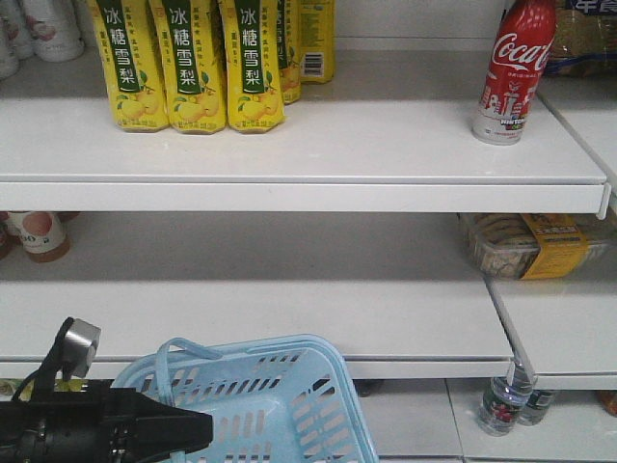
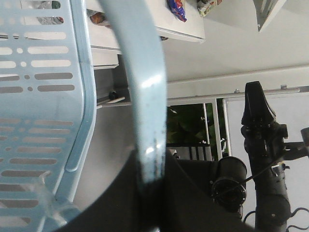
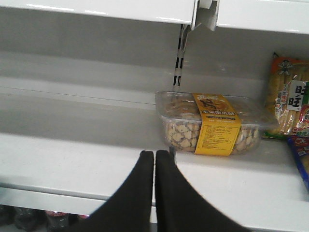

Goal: Place coke in basket with both arms
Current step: 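Approach the Coca-Cola shelf holding the basket in the left gripper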

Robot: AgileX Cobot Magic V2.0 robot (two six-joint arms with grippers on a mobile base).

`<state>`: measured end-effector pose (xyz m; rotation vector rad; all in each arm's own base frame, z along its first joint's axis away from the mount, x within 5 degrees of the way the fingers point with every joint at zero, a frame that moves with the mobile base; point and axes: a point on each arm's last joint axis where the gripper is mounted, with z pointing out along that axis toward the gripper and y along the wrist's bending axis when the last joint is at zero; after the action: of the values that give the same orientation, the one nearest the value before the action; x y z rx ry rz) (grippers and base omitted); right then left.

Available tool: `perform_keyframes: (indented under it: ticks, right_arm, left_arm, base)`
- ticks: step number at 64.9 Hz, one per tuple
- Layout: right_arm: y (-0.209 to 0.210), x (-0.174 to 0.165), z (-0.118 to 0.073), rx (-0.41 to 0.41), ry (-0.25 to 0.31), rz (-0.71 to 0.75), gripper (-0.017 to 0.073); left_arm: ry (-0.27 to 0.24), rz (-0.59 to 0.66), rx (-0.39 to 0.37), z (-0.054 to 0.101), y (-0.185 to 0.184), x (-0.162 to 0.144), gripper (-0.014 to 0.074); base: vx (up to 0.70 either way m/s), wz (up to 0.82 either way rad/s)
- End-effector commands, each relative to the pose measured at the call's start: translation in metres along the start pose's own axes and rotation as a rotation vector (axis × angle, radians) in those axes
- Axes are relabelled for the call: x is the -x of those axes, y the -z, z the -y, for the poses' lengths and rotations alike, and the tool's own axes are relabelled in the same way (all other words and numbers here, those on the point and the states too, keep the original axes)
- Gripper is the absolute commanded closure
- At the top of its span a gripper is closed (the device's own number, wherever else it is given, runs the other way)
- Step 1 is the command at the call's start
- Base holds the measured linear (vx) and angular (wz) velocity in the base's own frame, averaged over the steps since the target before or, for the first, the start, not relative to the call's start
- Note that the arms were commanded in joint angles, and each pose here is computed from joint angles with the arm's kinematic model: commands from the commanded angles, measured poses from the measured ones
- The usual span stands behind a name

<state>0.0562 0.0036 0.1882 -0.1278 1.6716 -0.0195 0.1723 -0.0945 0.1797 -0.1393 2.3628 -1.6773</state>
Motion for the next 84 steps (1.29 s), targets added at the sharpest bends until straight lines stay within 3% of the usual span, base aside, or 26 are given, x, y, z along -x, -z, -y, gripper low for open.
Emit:
perform_keyframes:
  ticks: [1,84]
  right_arm:
    - [0.0007,0.0051,0.0006,-0.009,0.008,0.080,0.0561]
    - [0.0007,0.0049,0.0006,-0.009,0.008,0.079,0.0561]
  left_arm:
    - [-0.010,0.053,-0.138,0.0185,0.0022,0.0059,0.0600]
    - [-0.010,0.053,-0.138,0.0185,0.0022,0.0059,0.0600]
  base:
    - [0.02,-0.01]
    - [0.02,-0.01]
